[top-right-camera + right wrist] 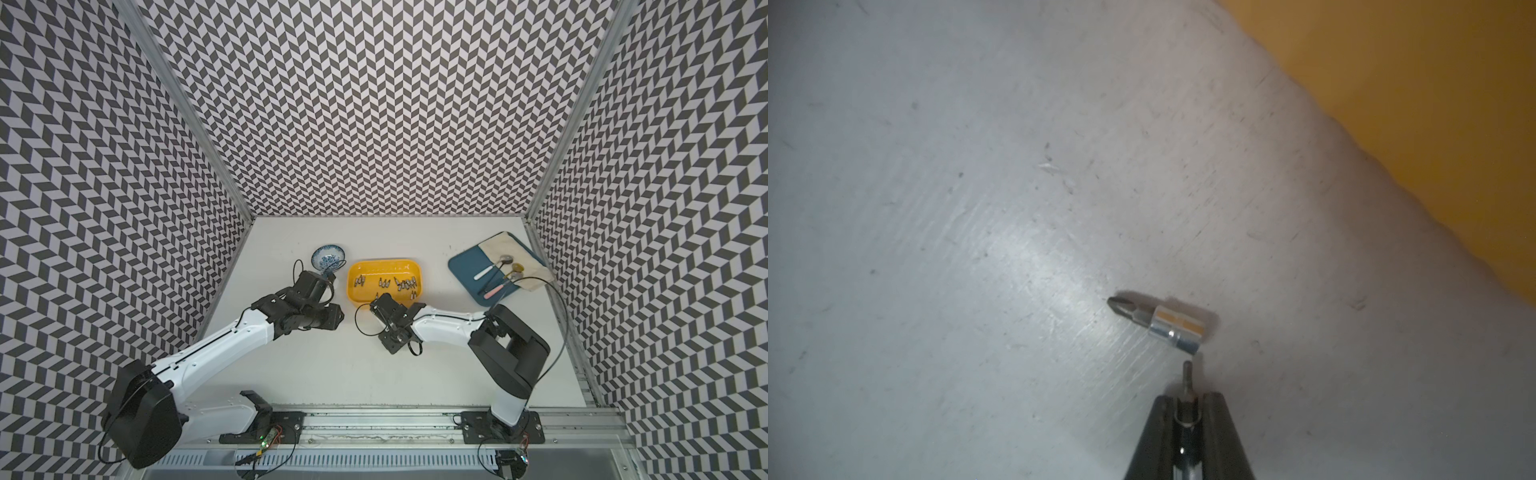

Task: Put the bit on the desktop into the storage box
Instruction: Pick up the screwdriver bit from the center of the board, then place the screwdriver bit in the storage box.

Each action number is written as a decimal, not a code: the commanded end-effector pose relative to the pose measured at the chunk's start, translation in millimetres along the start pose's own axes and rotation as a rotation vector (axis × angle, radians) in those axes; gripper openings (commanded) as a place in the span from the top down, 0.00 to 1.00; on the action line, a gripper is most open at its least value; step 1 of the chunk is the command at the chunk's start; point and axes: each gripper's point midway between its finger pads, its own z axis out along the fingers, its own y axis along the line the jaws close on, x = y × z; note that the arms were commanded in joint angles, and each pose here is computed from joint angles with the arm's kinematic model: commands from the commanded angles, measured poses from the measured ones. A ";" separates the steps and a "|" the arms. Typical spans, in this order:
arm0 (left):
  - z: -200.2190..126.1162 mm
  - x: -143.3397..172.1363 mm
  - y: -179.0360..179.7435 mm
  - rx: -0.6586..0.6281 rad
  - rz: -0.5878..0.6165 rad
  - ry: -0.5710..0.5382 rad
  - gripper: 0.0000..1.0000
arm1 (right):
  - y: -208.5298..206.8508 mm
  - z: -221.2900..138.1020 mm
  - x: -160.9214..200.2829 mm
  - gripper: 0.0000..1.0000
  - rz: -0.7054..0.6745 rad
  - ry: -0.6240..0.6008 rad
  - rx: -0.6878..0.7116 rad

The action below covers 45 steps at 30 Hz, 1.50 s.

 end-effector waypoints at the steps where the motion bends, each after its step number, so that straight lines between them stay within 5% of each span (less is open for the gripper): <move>1: -1.0 -1.4 -9.3 0.026 -0.010 -0.037 0.64 | 3.8 -3.8 17.6 1.00 0.021 0.065 -0.015; 12: 7.1 16.5 -20.5 0.067 -0.010 -0.032 0.64 | -20.4 -51.8 -21.3 1.00 0.178 -0.081 -0.013; 21: 9.1 26.5 -26.7 0.083 -0.017 -0.019 0.63 | -77.3 -91.1 -99.4 1.00 0.252 -0.209 0.031; 30: 15.1 32.4 -36.8 0.103 -0.025 0.003 0.63 | -99.8 -48.2 -154.0 1.00 0.255 -0.173 0.003; 39: 20.8 38.8 -45.0 0.116 -0.025 0.021 0.63 | -106.5 -3.5 -148.3 1.00 0.272 -0.102 0.012; 45: 30.4 38.8 -65.6 0.110 0.076 0.025 0.62 | -113.2 8.5 -140.5 1.00 0.279 -0.083 0.046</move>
